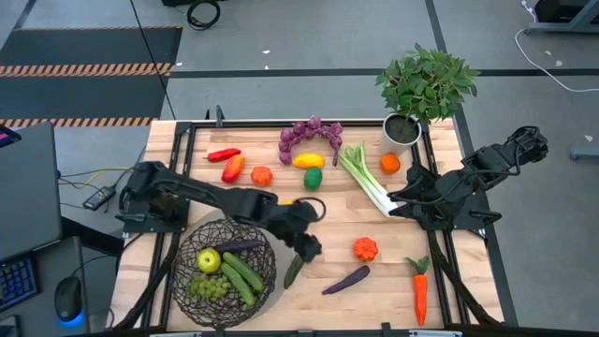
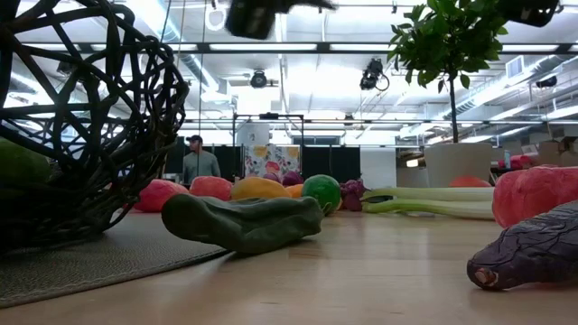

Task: Build produce basket
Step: Put the green chili pepper into the black basket

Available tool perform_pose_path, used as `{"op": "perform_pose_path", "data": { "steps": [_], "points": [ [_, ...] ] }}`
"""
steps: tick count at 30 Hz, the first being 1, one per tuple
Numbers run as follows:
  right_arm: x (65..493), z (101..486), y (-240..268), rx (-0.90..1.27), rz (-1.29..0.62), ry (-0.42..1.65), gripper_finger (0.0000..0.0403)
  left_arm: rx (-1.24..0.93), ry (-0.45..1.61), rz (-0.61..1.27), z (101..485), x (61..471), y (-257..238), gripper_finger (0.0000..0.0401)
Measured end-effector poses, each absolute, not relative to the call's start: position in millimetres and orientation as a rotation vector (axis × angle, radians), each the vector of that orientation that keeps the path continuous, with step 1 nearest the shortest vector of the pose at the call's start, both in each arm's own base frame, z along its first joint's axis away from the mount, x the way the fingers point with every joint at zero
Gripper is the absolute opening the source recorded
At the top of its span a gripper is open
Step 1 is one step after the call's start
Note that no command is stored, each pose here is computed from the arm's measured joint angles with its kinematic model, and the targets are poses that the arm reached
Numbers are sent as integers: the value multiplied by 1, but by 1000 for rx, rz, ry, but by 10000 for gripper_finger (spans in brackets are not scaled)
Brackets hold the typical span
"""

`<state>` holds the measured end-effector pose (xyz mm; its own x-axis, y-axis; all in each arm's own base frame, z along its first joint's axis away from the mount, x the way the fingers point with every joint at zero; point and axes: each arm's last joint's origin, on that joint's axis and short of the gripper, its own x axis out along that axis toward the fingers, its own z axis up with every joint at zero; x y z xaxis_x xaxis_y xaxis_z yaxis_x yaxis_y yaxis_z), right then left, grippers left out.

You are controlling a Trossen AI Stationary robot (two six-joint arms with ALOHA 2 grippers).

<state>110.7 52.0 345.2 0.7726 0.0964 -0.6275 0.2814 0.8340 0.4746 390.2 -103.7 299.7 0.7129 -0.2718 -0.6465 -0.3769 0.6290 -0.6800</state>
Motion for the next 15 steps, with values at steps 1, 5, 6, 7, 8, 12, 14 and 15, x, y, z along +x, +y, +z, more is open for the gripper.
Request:
{"op": "perform_pose_path", "data": {
  "steps": [1, 5, 6, 7, 8, 12, 14, 15],
  "points": [
    [110, 345, 52, 580, -103, 690, 249, -896, 772, 34, 299, 395, -106, 205],
    [109, 346, 51, 558, -108, 675, 249, -869, 736, 19, 297, 401, -106, 196],
    [109, 346, 51, 552, -112, 669, 249, -846, 760, 35, 294, 399, -105, 192],
    [109, 346, 51, 546, -119, 663, 249, -818, 792, 46, 291, 397, -105, 188],
    [109, 346, 50, 541, -127, 655, 249, -794, 823, 62, 289, 395, -103, 183],
    [110, 346, 48, 541, -190, 608, 249, -755, 933, 120, 280, 387, -99, 165],
    [112, 343, 48, 544, -226, 578, 249, -750, 942, 125, 279, 386, -99, 158],
    [114, 340, 49, 550, -235, 563, 249, -750, 945, 130, 279, 386, -99, 155]
  ]
}}
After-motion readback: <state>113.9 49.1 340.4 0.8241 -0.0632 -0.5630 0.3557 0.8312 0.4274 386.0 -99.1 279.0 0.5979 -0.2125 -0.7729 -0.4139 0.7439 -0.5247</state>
